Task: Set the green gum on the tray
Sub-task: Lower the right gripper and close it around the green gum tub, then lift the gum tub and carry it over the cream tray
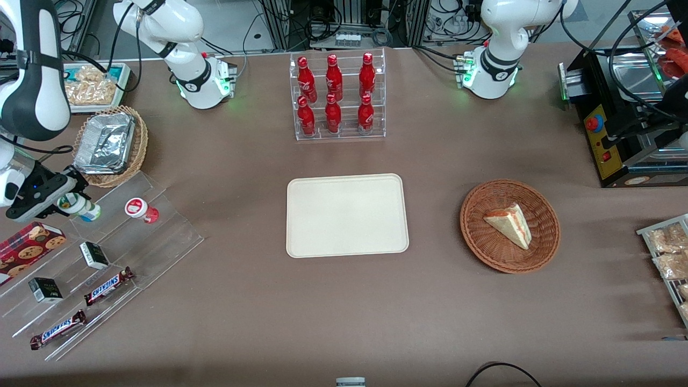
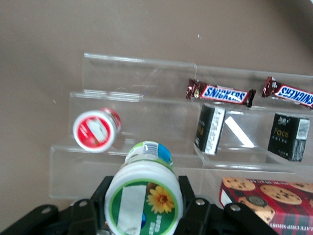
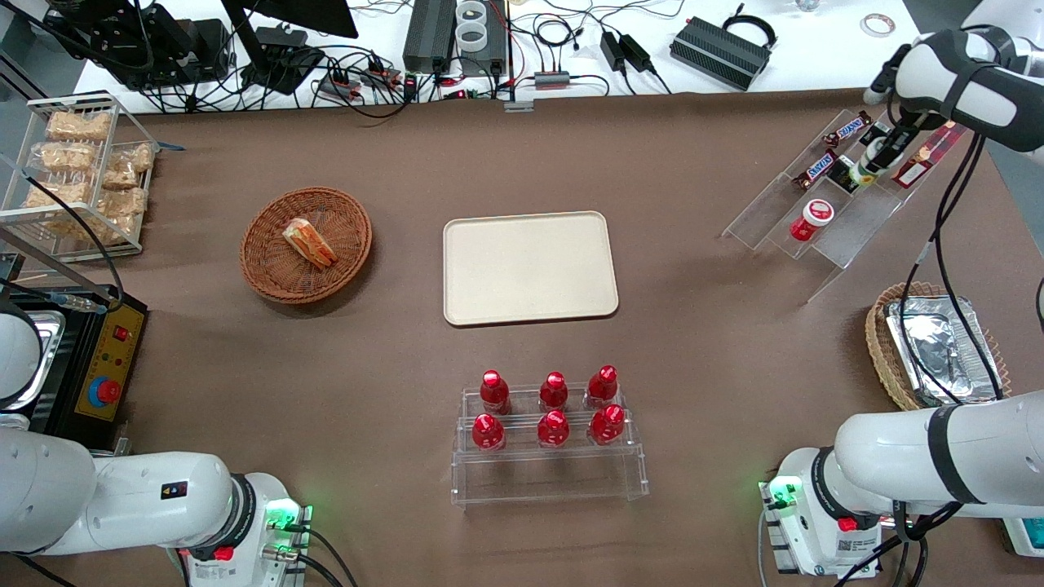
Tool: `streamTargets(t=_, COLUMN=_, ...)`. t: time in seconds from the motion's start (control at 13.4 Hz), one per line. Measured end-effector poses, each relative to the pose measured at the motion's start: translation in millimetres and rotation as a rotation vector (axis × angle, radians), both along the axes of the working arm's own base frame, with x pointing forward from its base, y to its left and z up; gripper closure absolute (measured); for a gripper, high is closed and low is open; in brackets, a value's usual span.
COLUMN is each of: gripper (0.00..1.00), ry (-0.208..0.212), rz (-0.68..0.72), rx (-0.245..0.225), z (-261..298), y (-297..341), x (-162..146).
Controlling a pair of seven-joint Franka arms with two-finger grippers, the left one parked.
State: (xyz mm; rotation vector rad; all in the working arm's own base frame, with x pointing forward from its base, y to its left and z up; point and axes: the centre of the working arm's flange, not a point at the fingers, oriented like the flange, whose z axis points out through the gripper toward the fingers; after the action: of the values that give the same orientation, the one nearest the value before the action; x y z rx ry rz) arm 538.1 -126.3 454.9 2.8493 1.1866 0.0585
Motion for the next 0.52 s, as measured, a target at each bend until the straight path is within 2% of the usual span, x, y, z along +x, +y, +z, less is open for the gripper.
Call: streamTargets(t=0.52, gripper=0.41, ry=0.053, rz=-0.153, rx=0.017, z=-11.7, y=151.8, x=22.7)
